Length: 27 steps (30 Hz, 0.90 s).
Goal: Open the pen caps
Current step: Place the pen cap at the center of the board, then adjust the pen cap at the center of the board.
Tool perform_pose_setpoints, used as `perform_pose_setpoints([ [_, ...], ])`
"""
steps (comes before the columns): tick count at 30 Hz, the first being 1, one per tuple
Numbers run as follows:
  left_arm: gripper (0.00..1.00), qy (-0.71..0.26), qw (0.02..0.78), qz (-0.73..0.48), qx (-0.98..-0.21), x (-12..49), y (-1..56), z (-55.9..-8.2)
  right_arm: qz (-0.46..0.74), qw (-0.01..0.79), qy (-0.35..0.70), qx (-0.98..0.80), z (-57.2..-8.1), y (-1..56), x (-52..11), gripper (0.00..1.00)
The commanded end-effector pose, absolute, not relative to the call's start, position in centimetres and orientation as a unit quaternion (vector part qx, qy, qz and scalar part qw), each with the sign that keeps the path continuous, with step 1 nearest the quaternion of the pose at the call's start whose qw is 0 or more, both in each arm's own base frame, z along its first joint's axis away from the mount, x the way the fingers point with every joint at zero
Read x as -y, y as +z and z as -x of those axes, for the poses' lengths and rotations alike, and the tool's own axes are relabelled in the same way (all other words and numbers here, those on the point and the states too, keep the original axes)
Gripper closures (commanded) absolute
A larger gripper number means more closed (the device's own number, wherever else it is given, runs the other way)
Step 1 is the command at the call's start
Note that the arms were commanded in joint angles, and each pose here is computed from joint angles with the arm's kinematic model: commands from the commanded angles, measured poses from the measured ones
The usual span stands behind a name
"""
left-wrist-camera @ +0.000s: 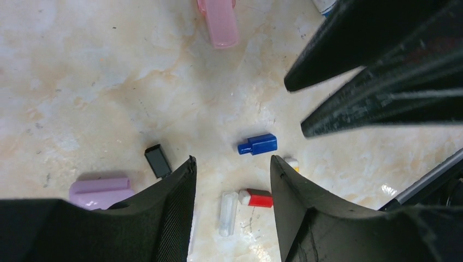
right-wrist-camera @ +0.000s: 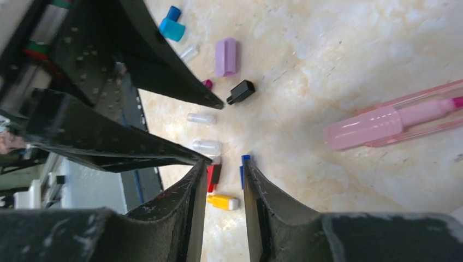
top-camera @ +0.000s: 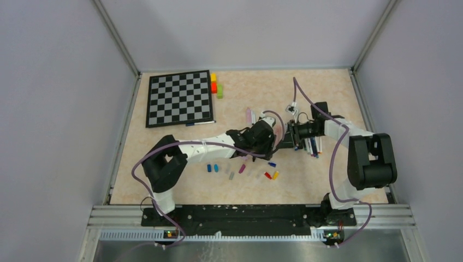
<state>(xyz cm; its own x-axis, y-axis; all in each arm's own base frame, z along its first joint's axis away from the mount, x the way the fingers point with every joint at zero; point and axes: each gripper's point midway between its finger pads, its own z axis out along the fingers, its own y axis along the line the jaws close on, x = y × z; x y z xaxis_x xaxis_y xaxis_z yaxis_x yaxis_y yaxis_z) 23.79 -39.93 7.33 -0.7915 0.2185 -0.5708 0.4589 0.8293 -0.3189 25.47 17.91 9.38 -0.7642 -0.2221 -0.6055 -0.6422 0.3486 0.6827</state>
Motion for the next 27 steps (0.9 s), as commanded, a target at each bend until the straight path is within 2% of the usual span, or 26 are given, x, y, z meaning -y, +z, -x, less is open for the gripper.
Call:
perform_pose_setpoints([
  [1, 0.45, -0.245, 0.330, -0.205, -0.888, 39.4, 12.0, -24.6, 0.314, 0.238, 0.464, -0.794, -26.8, 9.7, -17.4, 0.70],
  [9, 0.45, -0.228, 0.418, -0.189, -0.859, 34.7, 15.8, -25.0, 0.391, 0.237, 0.413, -0.788, -25.6, 8.7, -16.5, 0.68],
  [12, 0.40, -0.236, 0.447, -0.162, -0.848, 32.1, 17.0, -25.4, 0.420, 0.245, 0.386, -0.784, -25.3, 8.0, -16.3, 0.68],
  [14, 0.35, -0.239, 0.456, -0.140, -0.846, 30.3, 17.4, -25.6, 0.440, 0.245, 0.364, -0.784, -25.1, 7.4, -15.8, 0.68],
  [20, 0.32, -0.235, 0.477, -0.085, -0.843, 25.9, 18.1, -25.7, 0.522, 0.224, 0.291, -0.770, -23.9, 5.4, -15.7, 0.68],
  [27, 0.31, -0.232, 0.489, -0.061, -0.839, 23.7, 18.3, -25.3, 0.578, 0.188, 0.243, -0.756, -22.6, 3.3, -16.4, 0.68],
])
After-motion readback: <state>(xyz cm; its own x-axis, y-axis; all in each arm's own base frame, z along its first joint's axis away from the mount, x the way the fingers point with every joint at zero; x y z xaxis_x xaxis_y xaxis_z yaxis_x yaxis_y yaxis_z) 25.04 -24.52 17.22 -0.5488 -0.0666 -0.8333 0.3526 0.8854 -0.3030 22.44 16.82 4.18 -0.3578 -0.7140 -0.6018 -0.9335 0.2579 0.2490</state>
